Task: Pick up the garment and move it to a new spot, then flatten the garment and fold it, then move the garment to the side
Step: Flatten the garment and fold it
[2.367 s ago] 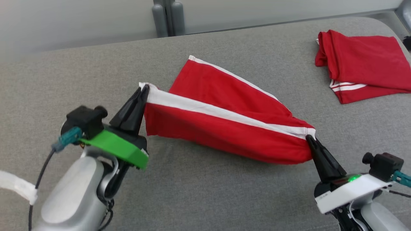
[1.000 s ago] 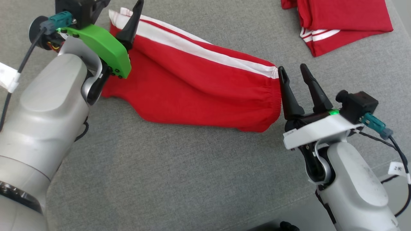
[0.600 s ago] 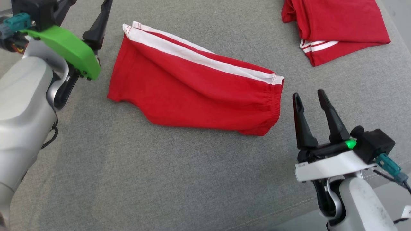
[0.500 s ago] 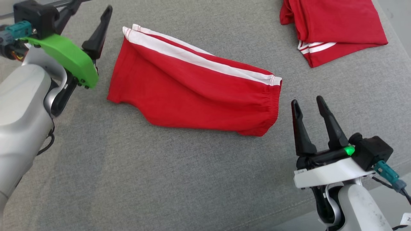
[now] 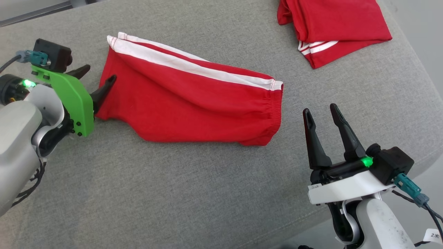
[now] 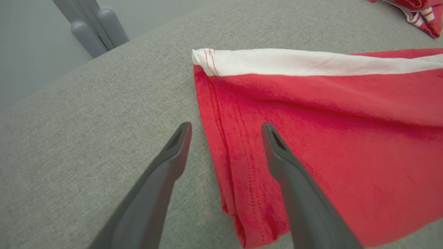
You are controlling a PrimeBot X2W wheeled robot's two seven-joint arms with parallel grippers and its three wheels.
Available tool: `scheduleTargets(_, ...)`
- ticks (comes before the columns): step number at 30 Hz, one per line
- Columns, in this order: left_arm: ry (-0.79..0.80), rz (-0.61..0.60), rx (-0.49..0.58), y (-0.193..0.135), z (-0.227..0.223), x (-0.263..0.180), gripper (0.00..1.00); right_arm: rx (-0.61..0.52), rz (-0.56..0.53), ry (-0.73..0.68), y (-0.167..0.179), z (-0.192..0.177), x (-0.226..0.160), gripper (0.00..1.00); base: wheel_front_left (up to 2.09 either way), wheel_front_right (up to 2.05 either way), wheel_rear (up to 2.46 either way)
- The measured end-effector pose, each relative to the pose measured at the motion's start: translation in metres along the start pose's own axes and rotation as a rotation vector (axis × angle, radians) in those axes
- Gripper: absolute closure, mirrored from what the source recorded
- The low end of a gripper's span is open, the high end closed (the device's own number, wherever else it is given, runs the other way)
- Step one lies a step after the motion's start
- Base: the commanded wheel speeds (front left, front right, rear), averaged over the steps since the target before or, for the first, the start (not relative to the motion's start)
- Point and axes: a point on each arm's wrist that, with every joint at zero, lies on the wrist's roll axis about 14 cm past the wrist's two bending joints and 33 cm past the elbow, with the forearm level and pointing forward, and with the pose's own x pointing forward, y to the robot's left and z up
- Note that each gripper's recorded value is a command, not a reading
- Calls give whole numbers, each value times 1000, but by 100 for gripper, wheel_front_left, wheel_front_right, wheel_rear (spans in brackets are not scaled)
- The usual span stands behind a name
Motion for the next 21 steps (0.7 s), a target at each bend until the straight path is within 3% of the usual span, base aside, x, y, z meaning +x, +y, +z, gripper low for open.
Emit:
scheduleTargets(7, 140, 23, -42, 13, -32, 10, 0, 2, -27, 3, -8, 0, -1, 0, 0, 0, 0)
scheduleTargets(15, 229, -32, -98, -3, -47, 19, 0, 6, -58, 12, -17, -1, -4, 0, 0, 0, 0)
scheduleTargets(17, 241, -40, -99, -5, -48, 19, 29, 6, -56, 13, -17, -2, -4, 0, 0, 0, 0)
scheduleTargets(18, 239, -48, -101, -8, -47, 19, 90, 7, -53, 13, -16, -2, -4, 0, 0, 0, 0)
scheduleTargets(19, 236, -54, -102, -10, -46, 19, 100, 7, -50, 11, -15, -1, -3, 0, 0, 0, 0)
scheduleTargets(21, 233, -63, -119, -14, -45, 18, 100, 8, -46, 9, -14, -1, -2, 0, 0, 0, 0)
